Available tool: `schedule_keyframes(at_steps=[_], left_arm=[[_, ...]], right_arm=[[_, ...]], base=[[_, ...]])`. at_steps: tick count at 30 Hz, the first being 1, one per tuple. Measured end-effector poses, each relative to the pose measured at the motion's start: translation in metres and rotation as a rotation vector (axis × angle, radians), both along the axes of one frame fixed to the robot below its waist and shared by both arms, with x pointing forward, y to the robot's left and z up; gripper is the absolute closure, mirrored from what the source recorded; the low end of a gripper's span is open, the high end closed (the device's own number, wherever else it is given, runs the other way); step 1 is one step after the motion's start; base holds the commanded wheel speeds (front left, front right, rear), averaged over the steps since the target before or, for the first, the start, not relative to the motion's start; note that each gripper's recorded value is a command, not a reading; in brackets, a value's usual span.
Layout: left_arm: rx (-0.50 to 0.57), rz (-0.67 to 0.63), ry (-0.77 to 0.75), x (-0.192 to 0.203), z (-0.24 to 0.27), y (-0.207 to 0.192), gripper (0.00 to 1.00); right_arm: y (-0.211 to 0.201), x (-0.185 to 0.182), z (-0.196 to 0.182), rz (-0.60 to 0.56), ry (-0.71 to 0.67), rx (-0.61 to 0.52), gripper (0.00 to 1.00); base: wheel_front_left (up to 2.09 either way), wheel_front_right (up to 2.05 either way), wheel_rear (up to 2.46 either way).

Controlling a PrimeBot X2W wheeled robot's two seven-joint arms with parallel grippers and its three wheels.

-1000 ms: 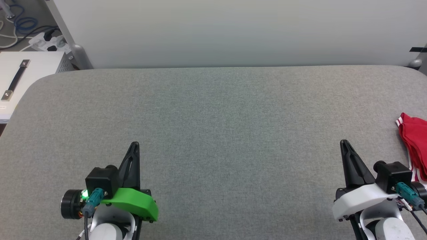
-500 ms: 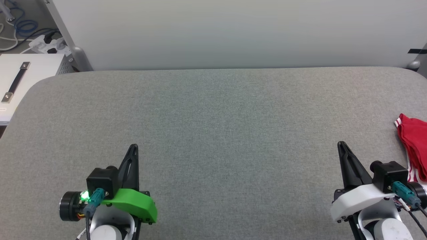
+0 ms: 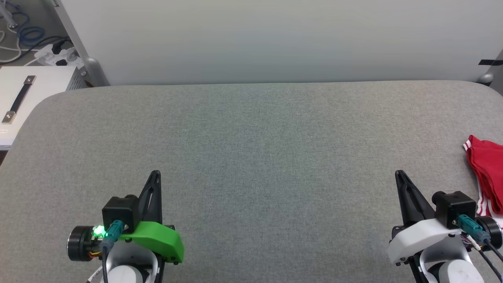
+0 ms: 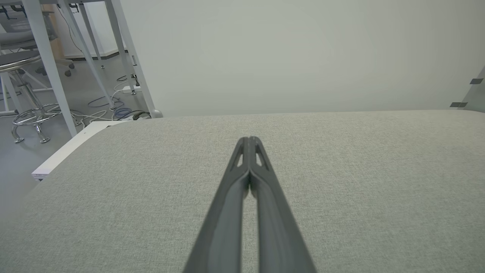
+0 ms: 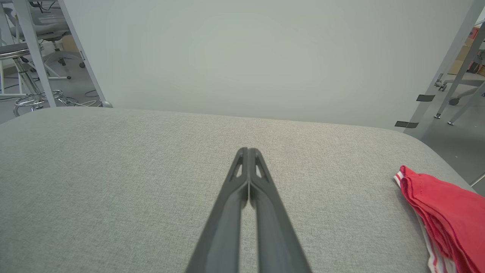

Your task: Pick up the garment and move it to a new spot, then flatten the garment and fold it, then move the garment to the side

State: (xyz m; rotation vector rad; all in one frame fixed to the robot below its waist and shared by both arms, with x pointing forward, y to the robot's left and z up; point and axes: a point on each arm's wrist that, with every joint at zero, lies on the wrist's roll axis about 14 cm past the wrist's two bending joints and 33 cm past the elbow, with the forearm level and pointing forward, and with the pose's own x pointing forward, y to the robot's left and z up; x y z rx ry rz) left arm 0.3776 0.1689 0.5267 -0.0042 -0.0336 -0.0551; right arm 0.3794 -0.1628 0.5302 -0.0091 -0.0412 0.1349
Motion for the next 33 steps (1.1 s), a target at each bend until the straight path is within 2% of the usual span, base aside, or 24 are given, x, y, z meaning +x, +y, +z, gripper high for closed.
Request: schedule_keyframes(at_steps=[33], left_arm=[[0.051, 0.049, 0.021, -0.0015, 0.0054, 0.0086, 1.00]], right_arm=[[0.0024, -0.0061, -0.0014, -0.005, 0.036, -0.037, 1.00]], base=[[0.00, 0.00, 0.00]])
